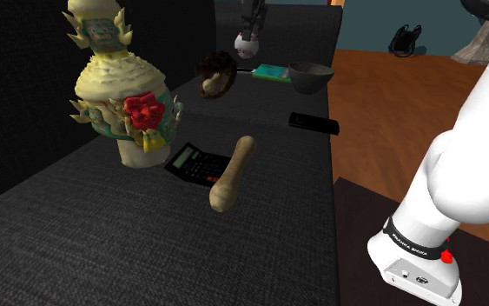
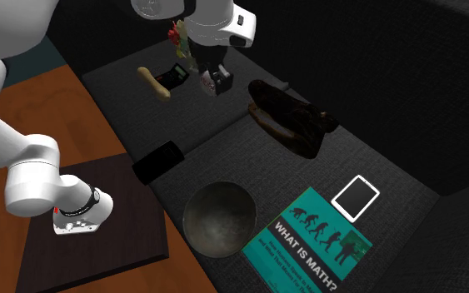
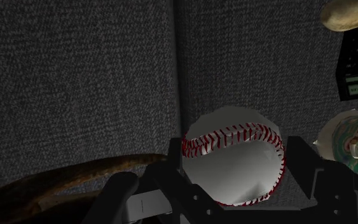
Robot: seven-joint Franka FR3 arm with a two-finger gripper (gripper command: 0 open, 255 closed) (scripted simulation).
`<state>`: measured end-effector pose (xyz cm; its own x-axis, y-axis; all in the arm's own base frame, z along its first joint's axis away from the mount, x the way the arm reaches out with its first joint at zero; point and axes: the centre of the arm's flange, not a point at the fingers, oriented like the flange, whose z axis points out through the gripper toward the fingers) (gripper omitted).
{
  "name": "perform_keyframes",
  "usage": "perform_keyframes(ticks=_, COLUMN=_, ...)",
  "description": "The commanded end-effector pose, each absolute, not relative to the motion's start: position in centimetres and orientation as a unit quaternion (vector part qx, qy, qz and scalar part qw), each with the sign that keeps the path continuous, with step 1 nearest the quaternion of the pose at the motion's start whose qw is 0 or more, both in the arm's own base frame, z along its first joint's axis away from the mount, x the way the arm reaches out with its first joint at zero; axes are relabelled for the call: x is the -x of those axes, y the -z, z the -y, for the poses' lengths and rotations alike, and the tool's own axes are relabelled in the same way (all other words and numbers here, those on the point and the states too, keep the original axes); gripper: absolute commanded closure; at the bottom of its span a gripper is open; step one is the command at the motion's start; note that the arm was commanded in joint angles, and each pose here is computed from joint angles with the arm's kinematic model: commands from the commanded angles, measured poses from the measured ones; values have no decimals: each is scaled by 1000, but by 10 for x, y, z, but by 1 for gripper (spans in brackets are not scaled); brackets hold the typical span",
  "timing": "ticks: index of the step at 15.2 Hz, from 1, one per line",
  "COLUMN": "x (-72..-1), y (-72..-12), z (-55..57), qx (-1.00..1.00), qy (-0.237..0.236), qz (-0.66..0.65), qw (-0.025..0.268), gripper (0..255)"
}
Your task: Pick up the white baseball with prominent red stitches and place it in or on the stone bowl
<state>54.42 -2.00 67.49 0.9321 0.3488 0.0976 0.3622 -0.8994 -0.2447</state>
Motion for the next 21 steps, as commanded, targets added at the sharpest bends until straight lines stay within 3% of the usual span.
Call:
perform_keyframes(ticks=1, x=-539, y=-677, z=43, qx=974, qy=26, qz=183, qw=130, gripper=255)
perform_keyframes(ticks=21, x=-486, y=-680, z=301, qx=974, qy=26, qz=183, qw=130, gripper=255)
